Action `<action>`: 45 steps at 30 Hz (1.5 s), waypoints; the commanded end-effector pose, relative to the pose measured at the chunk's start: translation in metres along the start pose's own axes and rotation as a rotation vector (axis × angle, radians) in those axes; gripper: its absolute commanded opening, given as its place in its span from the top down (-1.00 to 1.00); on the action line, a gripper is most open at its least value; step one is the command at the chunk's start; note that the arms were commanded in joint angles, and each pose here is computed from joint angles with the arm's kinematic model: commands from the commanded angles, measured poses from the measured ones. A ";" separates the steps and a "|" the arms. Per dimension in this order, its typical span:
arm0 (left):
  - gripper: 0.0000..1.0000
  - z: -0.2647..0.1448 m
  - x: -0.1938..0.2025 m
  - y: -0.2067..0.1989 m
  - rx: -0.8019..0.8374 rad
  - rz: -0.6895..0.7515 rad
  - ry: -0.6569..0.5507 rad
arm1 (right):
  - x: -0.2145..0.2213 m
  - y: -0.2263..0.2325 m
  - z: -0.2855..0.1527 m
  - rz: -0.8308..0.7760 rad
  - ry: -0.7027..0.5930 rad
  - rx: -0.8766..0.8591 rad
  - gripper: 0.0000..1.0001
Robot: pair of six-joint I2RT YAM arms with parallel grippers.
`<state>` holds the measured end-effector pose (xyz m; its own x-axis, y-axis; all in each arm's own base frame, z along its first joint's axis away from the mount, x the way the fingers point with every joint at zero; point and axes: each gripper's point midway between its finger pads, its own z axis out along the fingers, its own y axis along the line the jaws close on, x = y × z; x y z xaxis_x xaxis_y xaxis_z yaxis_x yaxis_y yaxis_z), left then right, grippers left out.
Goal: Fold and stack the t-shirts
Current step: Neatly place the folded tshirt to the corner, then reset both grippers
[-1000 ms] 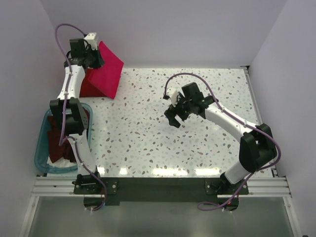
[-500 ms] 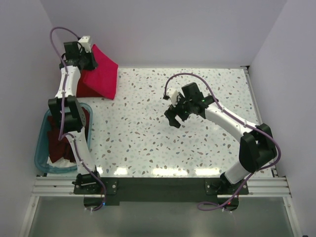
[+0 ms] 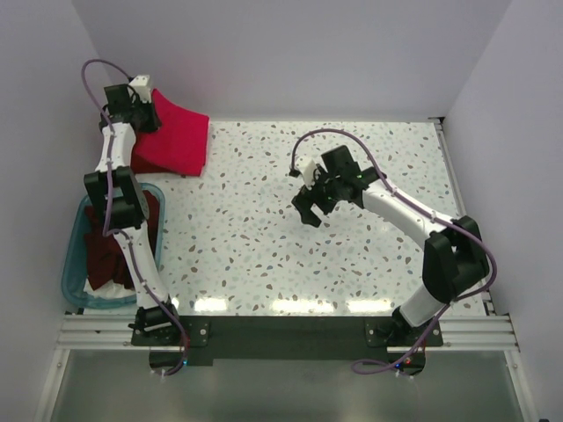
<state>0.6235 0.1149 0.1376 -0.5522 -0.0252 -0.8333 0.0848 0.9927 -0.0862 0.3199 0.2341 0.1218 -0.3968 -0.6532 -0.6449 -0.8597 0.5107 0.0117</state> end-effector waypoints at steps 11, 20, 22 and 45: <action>0.64 0.009 -0.024 0.061 -0.201 0.149 -0.114 | -0.012 -0.010 -0.006 -0.037 -0.004 0.027 -0.97; -0.98 -0.043 -0.088 0.085 -0.390 0.225 -0.219 | -0.022 -0.018 -0.020 -0.036 -0.035 0.067 -0.97; -1.00 -0.068 -0.110 0.080 -0.405 0.249 -0.250 | -0.025 -0.025 -0.026 -0.020 -0.050 0.091 -0.97; -1.00 -0.217 0.010 -0.282 0.340 0.214 -0.128 | 0.053 -0.084 -0.171 0.432 -0.172 0.447 -0.97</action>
<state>0.4313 -0.1276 0.3017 -0.3171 0.2189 -0.9228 0.4891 0.8714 0.0386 0.3436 0.0663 0.2392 -0.4956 -0.3031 -0.8139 -0.4504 0.8910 -0.0576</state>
